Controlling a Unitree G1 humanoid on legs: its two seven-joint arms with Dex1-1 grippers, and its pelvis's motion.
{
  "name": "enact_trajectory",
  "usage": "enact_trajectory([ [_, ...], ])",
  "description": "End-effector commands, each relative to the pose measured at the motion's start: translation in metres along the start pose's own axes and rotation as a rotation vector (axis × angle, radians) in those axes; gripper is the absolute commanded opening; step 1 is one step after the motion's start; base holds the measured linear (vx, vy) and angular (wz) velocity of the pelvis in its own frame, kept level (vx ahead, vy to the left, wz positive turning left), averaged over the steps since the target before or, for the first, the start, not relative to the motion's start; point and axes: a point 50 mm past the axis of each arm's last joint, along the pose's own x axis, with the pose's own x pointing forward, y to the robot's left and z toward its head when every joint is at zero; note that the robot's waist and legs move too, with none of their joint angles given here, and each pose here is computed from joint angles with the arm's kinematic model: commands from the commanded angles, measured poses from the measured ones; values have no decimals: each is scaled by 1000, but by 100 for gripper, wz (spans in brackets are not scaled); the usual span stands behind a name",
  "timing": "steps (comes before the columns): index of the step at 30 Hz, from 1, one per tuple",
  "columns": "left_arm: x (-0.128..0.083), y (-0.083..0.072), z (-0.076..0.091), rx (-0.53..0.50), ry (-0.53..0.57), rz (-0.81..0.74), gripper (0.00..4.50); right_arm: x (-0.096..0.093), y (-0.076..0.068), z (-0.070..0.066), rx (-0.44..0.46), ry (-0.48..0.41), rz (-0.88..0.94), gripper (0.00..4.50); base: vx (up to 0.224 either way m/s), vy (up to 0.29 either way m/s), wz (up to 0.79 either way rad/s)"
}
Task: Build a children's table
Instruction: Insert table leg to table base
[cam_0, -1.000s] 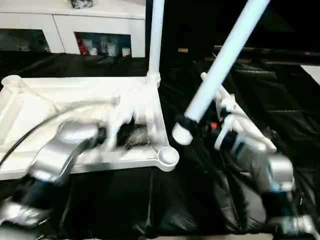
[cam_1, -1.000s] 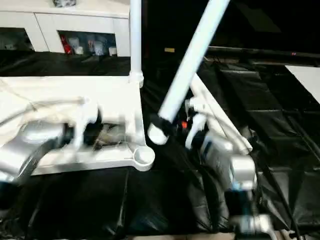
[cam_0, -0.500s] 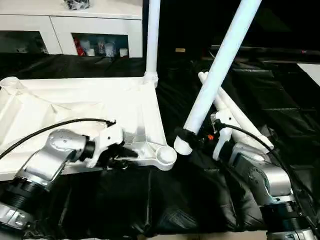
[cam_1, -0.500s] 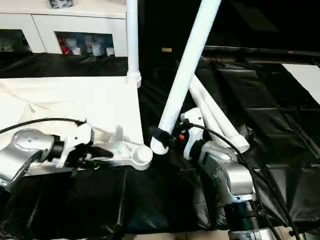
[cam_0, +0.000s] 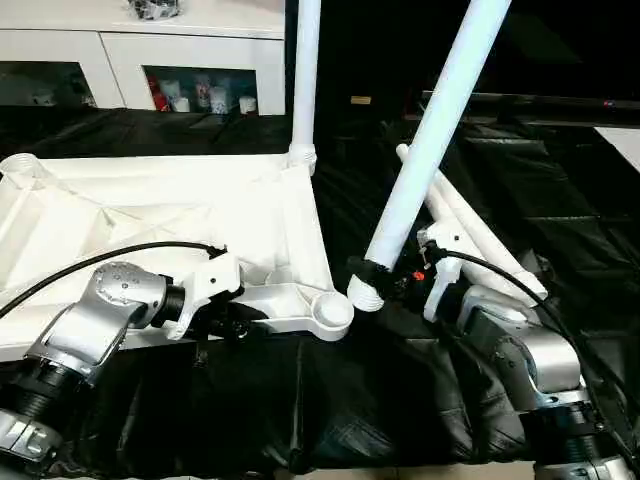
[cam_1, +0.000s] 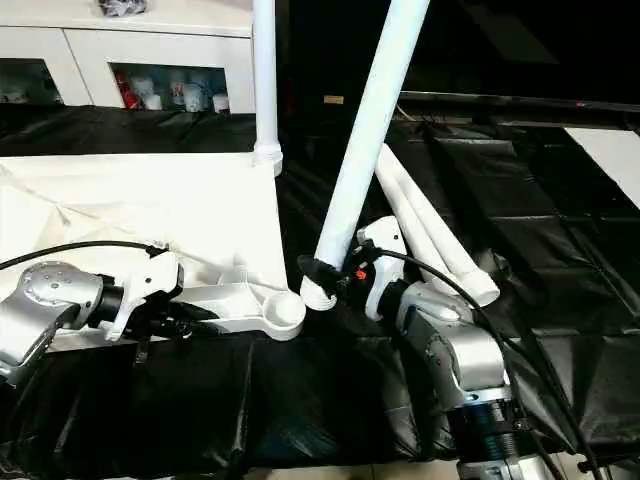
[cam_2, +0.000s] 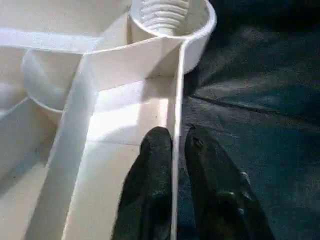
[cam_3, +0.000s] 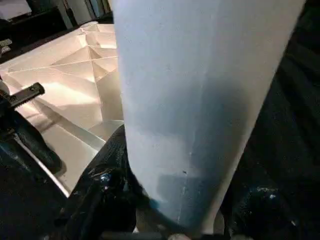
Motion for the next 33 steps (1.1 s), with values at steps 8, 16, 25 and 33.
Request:
enact_trajectory([
  [8, 43, -3, 23, 16, -88, 38, 1, 7, -4, 16, -84, -28, 10, 188, 0, 0, 0],
  [16, 68, -3, 31, 61, -42, 57, 0, 12, -11, 13, -158, 11, -15, 188, 0, 0, 0],
  [25, 68, 5, 38, 65, -65, 131, 44, 10, -22, 7, -147, 30, -45, 188, 0, 0, 0],
  [33, 56, 5, 24, 25, -38, 140, 94, 8, -20, 6, -84, -6, -24, 188, 0, 0, 0],
])
